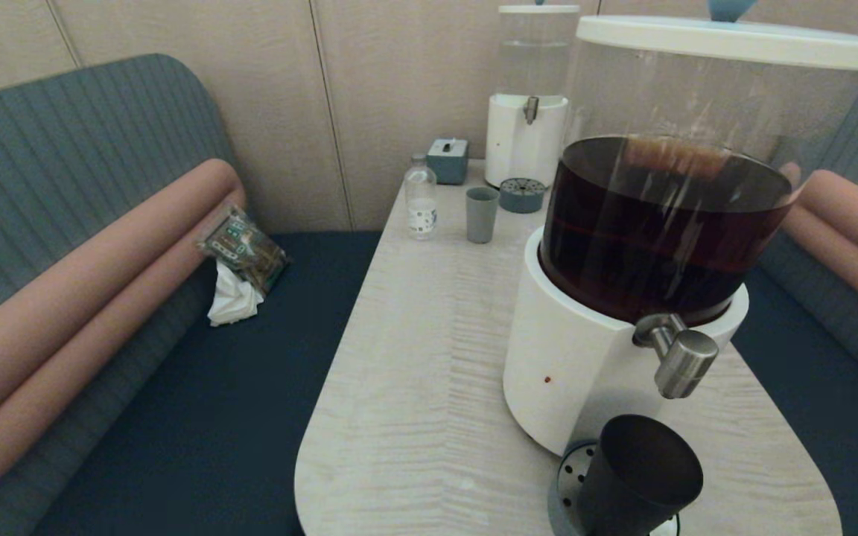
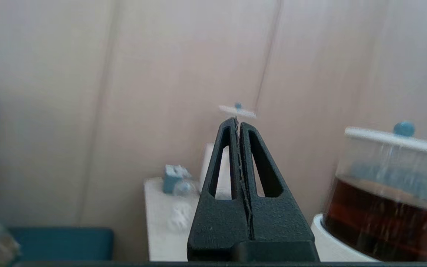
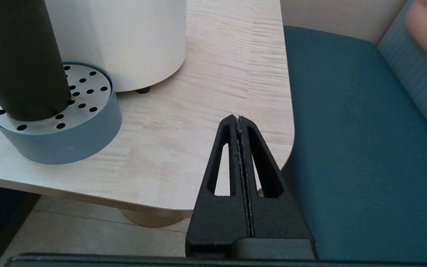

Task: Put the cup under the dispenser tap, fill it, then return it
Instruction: Turn on the faucet

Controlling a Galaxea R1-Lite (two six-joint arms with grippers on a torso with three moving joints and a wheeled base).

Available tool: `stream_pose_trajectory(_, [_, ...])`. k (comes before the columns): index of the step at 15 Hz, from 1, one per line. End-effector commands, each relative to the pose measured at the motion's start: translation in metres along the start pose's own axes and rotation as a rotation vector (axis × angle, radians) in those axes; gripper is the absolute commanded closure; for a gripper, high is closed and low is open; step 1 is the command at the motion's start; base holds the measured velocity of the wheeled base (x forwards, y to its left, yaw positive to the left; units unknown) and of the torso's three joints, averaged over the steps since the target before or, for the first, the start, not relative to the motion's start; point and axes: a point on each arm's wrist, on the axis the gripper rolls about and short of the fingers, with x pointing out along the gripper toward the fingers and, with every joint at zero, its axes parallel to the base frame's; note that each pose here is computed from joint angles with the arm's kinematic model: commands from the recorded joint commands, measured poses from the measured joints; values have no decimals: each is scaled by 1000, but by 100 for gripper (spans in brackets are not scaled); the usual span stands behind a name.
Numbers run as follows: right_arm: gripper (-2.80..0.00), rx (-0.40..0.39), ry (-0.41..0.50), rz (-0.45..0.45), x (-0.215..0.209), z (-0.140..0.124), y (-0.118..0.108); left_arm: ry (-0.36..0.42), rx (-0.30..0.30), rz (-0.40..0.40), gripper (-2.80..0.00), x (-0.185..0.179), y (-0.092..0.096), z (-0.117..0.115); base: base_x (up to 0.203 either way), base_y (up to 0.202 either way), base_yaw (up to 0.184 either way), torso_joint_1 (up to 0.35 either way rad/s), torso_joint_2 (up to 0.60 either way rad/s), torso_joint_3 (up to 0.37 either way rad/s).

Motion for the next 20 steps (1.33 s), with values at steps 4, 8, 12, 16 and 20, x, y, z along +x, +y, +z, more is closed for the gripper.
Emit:
stream_pose_trajectory(4, [0, -1, 5, 1, 0, -3, 0, -170, 4, 23, 0, -60, -12, 31, 0, 0, 0, 0, 0, 0])
stream_pose_trajectory(8, [0, -1, 5, 1, 0, -3, 0, -259, 56, 36, 0, -95, -19, 36, 0, 0, 0, 0, 0, 0])
stream_pose_trajectory(12, [0, -2, 5, 1, 0, -3, 0, -358, 106, -58, 0, -124, -30, 45, 0, 0, 0, 0, 0, 0])
stream_pose_trajectory(16, [0, -1, 4, 1, 0, -3, 0, -291, 249, -95, 0, -145, -33, 36, 0, 0, 0, 0, 0, 0])
stream_pose_trajectory(20, [0, -1, 5, 1, 0, -3, 0, 3, 309, 1, 0, -142, -18, 2, 0, 0, 0, 0, 0, 0])
